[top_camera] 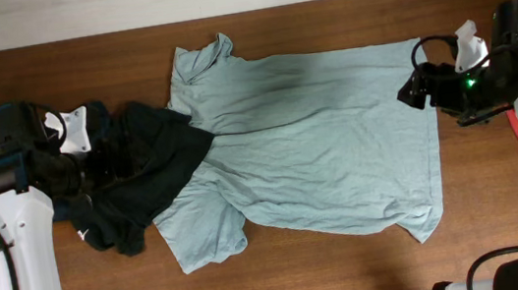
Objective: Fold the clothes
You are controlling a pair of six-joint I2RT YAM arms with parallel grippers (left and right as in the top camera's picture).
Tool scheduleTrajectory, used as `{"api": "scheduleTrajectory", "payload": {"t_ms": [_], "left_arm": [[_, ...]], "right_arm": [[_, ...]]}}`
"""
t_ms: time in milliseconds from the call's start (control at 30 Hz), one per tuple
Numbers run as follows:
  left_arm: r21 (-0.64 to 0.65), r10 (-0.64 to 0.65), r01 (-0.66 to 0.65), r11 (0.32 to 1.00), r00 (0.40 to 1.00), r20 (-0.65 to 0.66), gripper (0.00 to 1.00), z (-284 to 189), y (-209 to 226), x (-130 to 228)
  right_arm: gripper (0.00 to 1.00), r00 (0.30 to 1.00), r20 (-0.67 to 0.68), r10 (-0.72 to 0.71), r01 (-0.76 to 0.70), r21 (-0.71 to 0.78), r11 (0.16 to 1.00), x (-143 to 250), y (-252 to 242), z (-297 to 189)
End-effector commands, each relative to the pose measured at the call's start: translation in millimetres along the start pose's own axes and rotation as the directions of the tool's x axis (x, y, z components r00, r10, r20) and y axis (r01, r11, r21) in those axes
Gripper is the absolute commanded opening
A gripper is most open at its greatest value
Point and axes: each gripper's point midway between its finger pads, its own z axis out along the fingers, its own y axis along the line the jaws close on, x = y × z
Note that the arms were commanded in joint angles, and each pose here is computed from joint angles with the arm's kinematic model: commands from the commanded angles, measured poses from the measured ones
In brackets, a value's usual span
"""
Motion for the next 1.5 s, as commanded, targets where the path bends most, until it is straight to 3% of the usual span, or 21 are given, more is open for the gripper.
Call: {"api": "scheduleTrajectory", "payload": {"t_ms": [0,100,233,300,367,433,667,800,833,900,1000,1033,1200,1300,1467], "left_arm": [[0.020,0.091,-0.092,0.996,0.993,0.079,0.92,-25.5,-19.6,-14.5],[0.011,0.143,-0.145,0.989,0.983,0.116,0.89,-45.9,-30.6,-16.6],[-0.170,0.207,-0.172,0.970,0.953,0.220,0.89,-100.4,-32.0,-11.9],[-0.256,0.228,-0.157,0.954,0.934,0.274,0.89,-123.1,-29.1,-5.8],[-0.333,0.230,-0.115,0.936,0.915,0.332,0.99,-146.8,-26.1,4.9],[-0.369,0.241,-0.096,0.924,0.897,0.370,0.99,-163.4,-27.5,16.5],[-0.520,0.250,-0.016,0.854,0.889,0.384,0.99,-190.4,-6.6,38.9],[-0.519,0.241,-0.018,0.855,0.899,0.366,0.99,-183.9,-3.2,35.2],[-0.519,0.235,-0.018,0.855,0.905,0.355,0.99,-180.9,-1.6,33.3],[-0.518,0.227,-0.019,0.855,0.912,0.341,0.99,-176.5,0.9,30.6],[-0.503,0.226,-0.026,0.864,0.913,0.341,0.99,-172.6,-0.6,25.6],[-0.470,0.225,-0.043,0.882,0.913,0.340,0.99,-168.3,-6.3,24.3],[-0.385,0.206,-0.081,0.919,0.933,0.295,0.99,-148.2,-14.2,19.2],[-0.382,0.157,-0.067,0.922,0.965,0.209,0.99,-125.6,-0.9,13.5],[-0.472,0.021,-0.002,0.882,0.999,0.035,0.99,-76.9,48.6,1.9]], "right_arm": [[0.92,0.999,0.003,-0.035,0.035,-0.047,0.998,-1.9,7.0,3.9],[0.93,0.999,0.023,-0.048,0.049,-0.050,0.998,-6.6,7.9,3.9],[0.96,0.994,0.043,-0.097,0.102,-0.112,0.989,-10.2,19.1,2.8],[0.96,0.993,0.048,-0.107,0.113,-0.125,0.986,-10.9,21.7,2.5],[0.96,0.993,0.048,-0.107,0.112,-0.126,0.986,-11.0,21.8,2.5],[1.00,0.993,0.048,-0.106,0.112,-0.126,0.986,-11.0,21.7,2.4],[0.98,0.994,0.036,-0.103,0.107,-0.127,0.986,-8.0,22.2,2.9],[0.99,0.990,0.001,-0.141,0.140,-0.133,0.981,1.4,36.2,10.3],[0.99,0.993,-0.009,-0.114,0.114,-0.053,0.992,1.7,28.3,14.5],[0.99,1.000,-0.013,0.012,-0.010,0.117,0.993,1.3,1.3,21.8],[1.00,0.986,-0.135,0.097,-0.079,0.134,0.988,26.2,-11.3,47.9],[0.93,0.977,-0.177,0.120,-0.095,0.147,0.985,35.7,-17.4,56.4],[0.90,0.901,-0.281,0.330,-0.260,0.260,0.930,80.2,-63.1,101.8],[0.89,0.892,-0.302,0.336,-0.306,0.143,0.941,85.8,-59.4,122.9],[0.94,0.928,-0.292,0.231,-0.240,0.006,0.971,75.0,-42.8,127.0]]}}
